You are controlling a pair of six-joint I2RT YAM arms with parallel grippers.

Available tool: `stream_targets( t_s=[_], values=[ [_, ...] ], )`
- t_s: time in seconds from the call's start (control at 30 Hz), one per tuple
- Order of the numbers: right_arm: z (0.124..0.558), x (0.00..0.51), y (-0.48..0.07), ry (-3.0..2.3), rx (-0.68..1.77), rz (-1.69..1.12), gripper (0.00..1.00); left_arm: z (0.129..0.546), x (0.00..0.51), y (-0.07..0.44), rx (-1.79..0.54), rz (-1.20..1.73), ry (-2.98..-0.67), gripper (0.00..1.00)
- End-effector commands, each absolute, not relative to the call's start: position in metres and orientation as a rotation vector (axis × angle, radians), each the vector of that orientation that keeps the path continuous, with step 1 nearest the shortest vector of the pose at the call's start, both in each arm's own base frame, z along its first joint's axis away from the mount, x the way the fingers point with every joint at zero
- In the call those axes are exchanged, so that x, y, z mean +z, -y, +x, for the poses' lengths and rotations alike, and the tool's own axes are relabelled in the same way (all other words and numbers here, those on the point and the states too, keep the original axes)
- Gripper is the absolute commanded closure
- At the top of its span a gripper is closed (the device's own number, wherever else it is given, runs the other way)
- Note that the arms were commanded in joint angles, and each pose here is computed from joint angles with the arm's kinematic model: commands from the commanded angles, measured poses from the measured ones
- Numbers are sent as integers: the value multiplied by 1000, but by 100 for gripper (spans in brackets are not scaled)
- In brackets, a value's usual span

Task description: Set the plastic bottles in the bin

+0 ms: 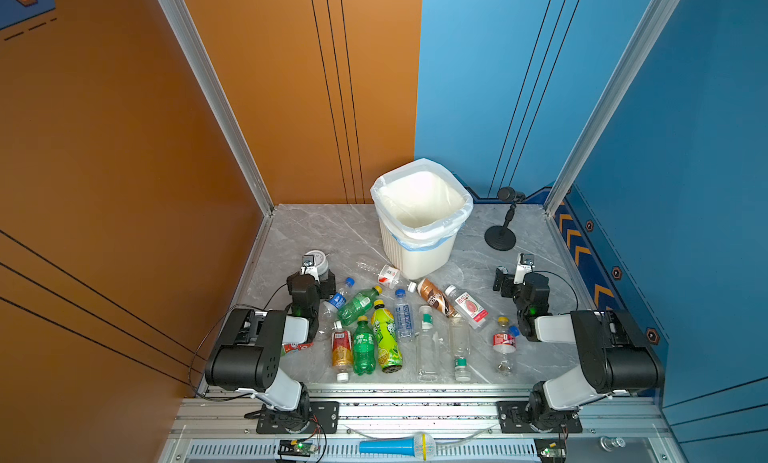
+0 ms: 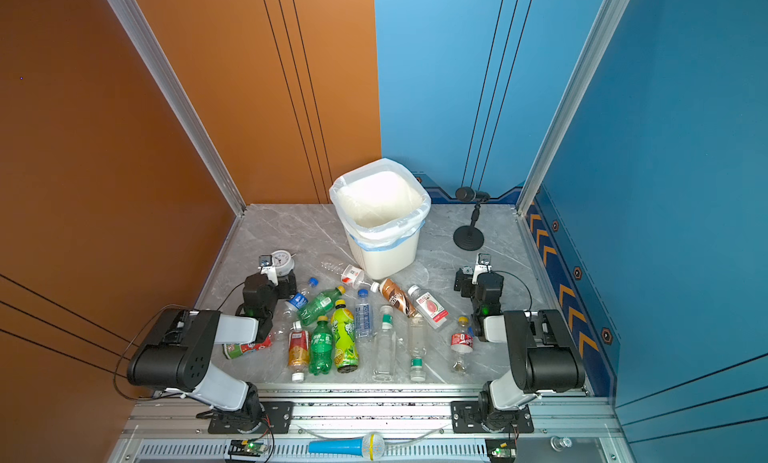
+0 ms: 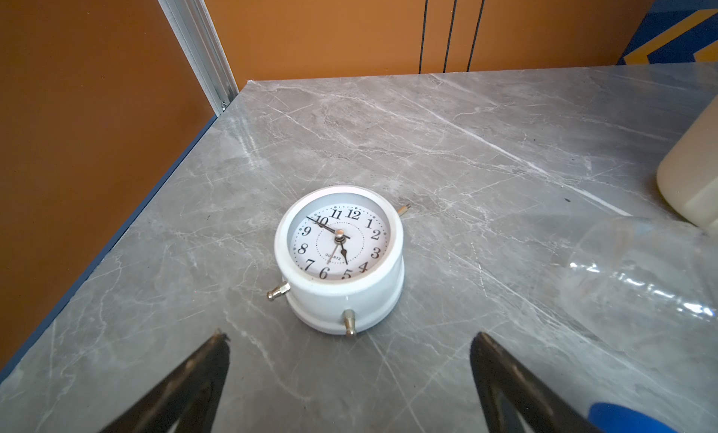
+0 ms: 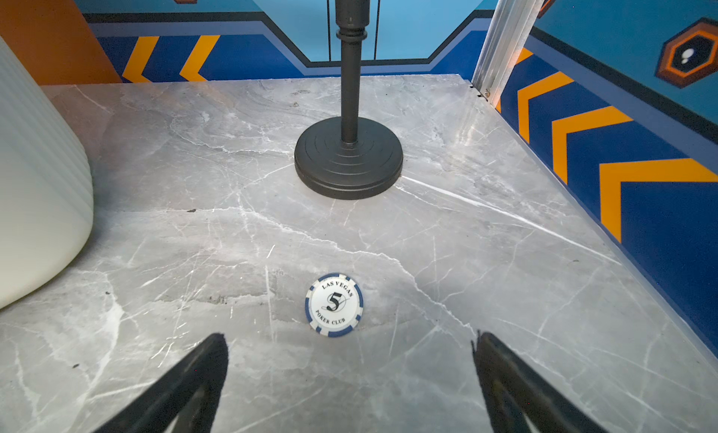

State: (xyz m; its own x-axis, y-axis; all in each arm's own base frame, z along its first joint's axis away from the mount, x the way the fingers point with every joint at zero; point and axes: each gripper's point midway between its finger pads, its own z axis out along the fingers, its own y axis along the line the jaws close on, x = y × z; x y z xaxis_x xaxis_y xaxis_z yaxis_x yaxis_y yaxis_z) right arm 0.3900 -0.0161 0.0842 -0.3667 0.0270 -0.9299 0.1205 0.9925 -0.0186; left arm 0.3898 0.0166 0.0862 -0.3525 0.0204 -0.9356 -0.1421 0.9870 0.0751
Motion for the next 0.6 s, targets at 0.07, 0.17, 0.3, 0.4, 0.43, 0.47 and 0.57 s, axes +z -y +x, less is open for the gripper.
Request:
stream_targets(
  t_s=[0.07, 0.17, 0.3, 0.4, 0.43, 0.47, 0.57],
  values=[
    [394, 91, 14, -1935, -64, 117, 0, 396, 89, -14, 148, -72, -1920, 2],
    [394, 90, 14, -1939, -65, 118, 1, 396, 89, -14, 146, -72, -1920, 2],
    [395, 90, 15, -1938, -66, 119, 0, 396, 89, -14, 146, -72, -1922, 2],
    [395, 91, 14, -1936, -64, 118, 1, 396, 89, -16, 132, -76, -1923, 2],
    [395, 90, 15, -1937, -66, 119, 0, 396, 89, -15, 131, -76, -1922, 2],
    [395, 91, 14, -1937, -64, 117, 0, 396, 89, -16, 133, -76, -1923, 2],
    [394, 90, 14, -1938, -65, 118, 0, 396, 88, -16, 132, -77, -1924, 2]
  ],
)
